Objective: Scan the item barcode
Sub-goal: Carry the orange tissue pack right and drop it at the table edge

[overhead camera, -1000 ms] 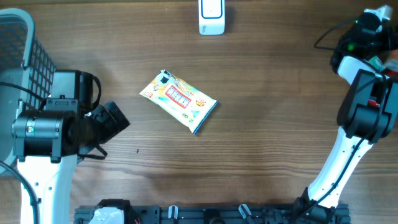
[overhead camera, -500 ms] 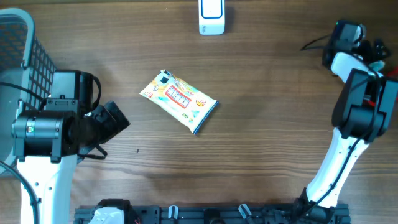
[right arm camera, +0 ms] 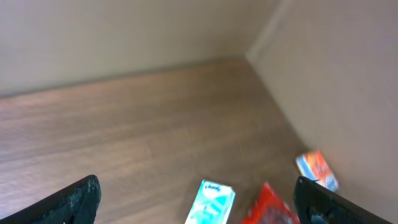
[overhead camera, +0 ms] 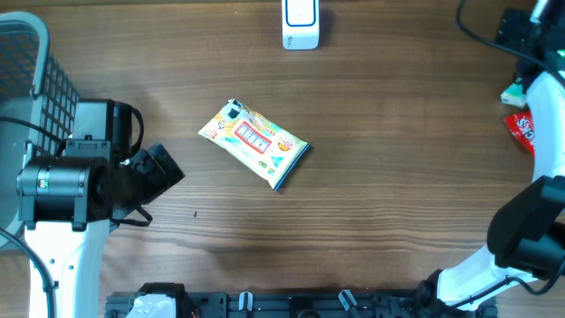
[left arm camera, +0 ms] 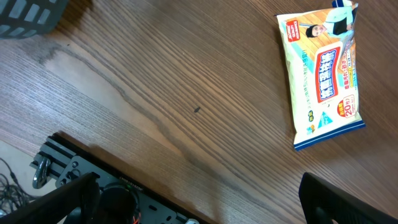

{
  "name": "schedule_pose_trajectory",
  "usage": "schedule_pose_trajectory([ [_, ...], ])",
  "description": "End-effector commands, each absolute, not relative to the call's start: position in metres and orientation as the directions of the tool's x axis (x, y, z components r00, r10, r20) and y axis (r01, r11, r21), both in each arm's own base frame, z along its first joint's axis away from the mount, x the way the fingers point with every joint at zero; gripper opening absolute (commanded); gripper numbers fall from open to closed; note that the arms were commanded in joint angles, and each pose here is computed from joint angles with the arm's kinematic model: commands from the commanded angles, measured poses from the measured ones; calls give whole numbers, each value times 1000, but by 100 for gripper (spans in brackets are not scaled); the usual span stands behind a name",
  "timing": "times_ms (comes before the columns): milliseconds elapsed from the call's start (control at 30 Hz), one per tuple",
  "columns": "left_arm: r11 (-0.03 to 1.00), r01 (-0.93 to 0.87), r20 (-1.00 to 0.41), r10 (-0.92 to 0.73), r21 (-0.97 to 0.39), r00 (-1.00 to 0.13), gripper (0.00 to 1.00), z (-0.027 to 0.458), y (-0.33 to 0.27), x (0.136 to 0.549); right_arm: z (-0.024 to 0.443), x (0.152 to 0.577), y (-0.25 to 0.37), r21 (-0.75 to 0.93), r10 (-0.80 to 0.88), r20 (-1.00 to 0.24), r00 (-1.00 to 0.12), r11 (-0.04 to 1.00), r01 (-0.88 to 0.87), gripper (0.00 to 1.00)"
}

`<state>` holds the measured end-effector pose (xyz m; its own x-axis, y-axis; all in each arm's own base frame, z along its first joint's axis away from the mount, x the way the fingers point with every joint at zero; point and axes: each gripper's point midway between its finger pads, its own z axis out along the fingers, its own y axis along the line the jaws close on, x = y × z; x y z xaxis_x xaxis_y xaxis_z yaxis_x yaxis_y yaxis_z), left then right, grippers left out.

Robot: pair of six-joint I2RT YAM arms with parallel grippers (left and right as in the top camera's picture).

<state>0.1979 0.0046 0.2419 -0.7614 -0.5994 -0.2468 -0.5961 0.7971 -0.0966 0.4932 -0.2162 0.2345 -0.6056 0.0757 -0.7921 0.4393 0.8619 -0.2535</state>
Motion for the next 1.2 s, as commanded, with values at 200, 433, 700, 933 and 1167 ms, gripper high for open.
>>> schedule_pose_trajectory([
  [200,786,-610,-245,-613,-100,-751,100,242,5,198,117,428,-345,54,562,-663,-495,695,717,100],
  [433,786,-610,-245,-613,-100,-751,100,242,5,198,121,445,-387,136,516,-768,-379,710,691,74],
  [700,786,-610,-245,-613,-100,-751,100,242,5,198,95,447,-409,202,580,-757,-301,646,737,8],
  [933,786,-610,-245,-613,-100,-751,100,242,5,198,107,429,-430,108,577,-730,-367,627,771,4],
  [1167,786,-610,-245,-613,-100,-751,100,242,5,198,119,469,-364,240,567,-689,-452,766,596,4],
])
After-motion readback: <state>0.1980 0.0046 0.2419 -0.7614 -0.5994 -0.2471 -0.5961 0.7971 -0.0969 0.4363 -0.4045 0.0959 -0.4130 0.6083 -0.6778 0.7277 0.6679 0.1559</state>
